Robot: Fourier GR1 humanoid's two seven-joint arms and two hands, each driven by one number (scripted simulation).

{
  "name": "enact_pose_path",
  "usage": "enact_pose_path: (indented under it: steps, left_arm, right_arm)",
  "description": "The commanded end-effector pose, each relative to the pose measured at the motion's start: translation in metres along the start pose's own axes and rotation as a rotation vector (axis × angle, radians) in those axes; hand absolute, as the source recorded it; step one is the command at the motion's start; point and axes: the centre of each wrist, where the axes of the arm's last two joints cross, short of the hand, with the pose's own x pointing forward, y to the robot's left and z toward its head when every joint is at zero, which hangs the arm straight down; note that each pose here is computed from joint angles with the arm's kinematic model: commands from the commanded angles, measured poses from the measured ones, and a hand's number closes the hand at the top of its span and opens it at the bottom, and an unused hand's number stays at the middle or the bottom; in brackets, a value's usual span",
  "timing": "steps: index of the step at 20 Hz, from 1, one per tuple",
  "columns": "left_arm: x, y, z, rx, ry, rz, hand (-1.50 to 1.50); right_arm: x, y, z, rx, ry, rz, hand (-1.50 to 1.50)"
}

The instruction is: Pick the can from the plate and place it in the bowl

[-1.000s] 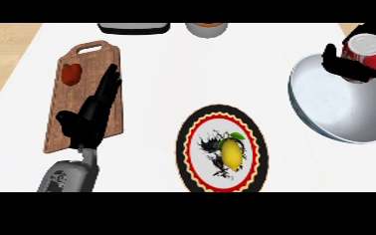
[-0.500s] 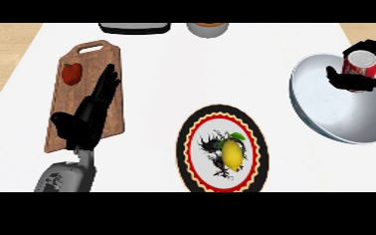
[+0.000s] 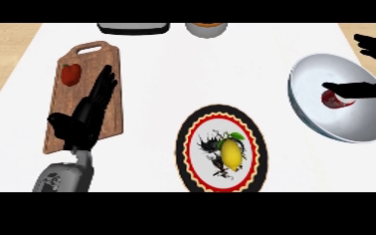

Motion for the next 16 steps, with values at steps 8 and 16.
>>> enact_pose_path:
  steps: [8, 16]
  left_arm:
    - [-0.011, 0.001, 0.021, 0.011, 0.012, 0.005, 0.0]
    - [-0.007, -0.022, -0.004, -0.01, 0.008, -0.012, 0.0]
  right_arm:
    - [-0.002, -0.046, 0.022, -0.165, -0.021, -0.273, -1.5]
    - [-0.048, -0.088, 0.051, -0.145, 0.004, -0.443, -1.5]
